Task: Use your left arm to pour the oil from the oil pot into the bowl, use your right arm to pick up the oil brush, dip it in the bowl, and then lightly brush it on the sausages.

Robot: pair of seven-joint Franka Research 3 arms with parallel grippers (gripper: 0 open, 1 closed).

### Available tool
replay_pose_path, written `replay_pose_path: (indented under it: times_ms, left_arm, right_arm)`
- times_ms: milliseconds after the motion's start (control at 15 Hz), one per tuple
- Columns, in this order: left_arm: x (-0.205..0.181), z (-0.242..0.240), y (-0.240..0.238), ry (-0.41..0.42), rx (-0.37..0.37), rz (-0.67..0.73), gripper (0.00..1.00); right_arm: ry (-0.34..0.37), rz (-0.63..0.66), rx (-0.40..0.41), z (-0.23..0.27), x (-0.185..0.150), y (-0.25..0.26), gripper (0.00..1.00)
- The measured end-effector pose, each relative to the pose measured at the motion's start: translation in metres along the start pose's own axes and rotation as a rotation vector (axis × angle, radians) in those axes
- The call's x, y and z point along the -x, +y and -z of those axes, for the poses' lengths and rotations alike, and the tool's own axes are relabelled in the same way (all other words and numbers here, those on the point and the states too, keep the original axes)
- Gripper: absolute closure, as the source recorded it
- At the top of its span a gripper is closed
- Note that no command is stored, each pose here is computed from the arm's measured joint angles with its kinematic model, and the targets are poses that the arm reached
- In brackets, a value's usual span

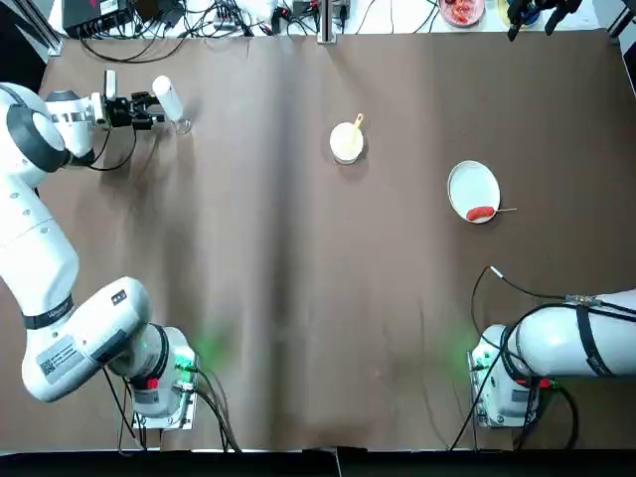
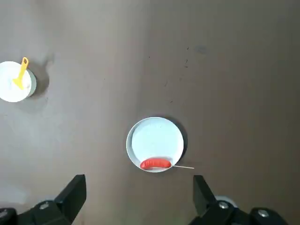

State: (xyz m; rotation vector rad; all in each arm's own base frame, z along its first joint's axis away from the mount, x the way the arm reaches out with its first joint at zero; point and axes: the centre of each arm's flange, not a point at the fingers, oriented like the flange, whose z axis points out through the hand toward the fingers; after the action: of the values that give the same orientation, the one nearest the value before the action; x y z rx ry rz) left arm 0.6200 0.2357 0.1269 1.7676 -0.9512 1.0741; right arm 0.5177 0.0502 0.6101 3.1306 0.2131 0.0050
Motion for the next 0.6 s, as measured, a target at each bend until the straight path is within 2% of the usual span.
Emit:
replay_pose_path:
  times_ms: [600]
  left_arm:
    - [0.001, -0.010, 0.000, -0.003, 0.015, -0.041, 0.00]
  right_arm:
    - [0.000, -0.003, 0.000, 0.000, 0.000, 0.001, 0.00]
